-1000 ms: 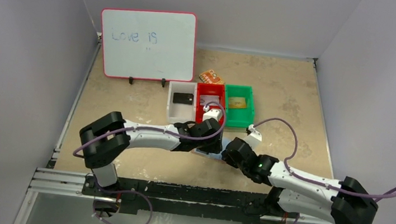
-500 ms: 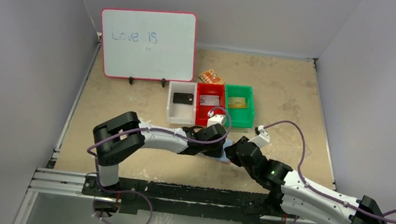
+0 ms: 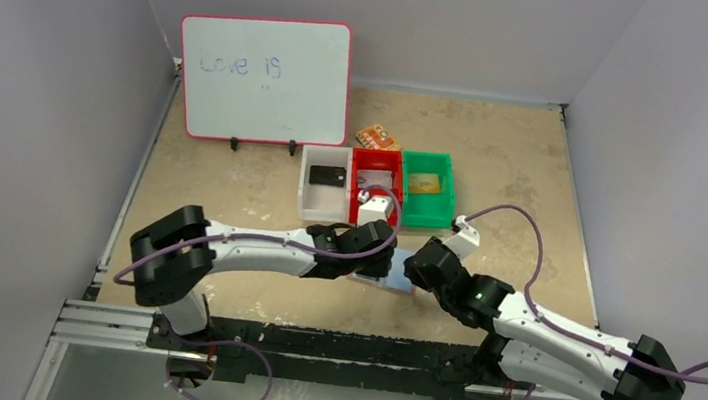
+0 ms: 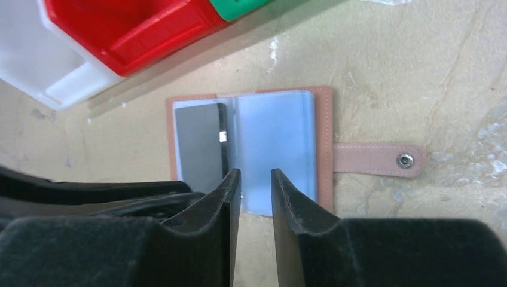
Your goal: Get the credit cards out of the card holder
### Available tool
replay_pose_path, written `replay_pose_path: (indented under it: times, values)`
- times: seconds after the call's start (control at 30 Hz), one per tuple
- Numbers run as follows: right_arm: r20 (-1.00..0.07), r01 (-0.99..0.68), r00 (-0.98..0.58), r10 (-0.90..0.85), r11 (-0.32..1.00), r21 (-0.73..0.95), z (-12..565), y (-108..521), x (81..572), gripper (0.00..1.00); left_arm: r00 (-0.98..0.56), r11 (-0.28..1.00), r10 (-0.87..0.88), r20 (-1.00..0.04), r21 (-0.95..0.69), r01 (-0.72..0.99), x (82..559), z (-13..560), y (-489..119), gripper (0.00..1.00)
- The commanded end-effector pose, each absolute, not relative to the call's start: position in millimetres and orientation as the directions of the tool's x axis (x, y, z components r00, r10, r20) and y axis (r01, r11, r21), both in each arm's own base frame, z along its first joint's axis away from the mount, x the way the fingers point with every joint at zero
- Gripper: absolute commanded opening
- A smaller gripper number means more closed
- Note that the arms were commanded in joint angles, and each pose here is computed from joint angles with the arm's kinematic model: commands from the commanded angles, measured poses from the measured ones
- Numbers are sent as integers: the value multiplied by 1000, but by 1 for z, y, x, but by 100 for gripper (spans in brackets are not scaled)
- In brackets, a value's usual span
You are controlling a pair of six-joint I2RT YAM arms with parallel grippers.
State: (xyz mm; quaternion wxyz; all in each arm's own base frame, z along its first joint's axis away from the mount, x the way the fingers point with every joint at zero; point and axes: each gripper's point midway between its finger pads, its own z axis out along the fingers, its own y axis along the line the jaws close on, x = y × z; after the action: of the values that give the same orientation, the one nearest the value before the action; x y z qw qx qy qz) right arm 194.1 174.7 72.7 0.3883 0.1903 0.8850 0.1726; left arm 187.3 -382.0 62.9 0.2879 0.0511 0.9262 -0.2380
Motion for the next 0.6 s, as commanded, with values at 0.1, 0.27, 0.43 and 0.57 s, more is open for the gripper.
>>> replay_pose_path:
  times: [0.1,0.27,0.43,0.57]
  values:
    - [-642,89,-594,484,833,546,101,195,207,34,-683,946,-167,-711,-311,92,215,111,-316,37]
    - [-632,30,-600,490,804,594,111,213,210,53,-656,978,-161,-737,-211,-3,224,110,-278,43]
    - [-615,-20,-622,484,776,630,113,229,210,80,-632,968,-247,-735,-219,-123,234,108,-244,60]
    - [-590,11,-639,494,773,634,112,238,214,99,-614,932,-352,-706,-328,-157,234,109,-235,71]
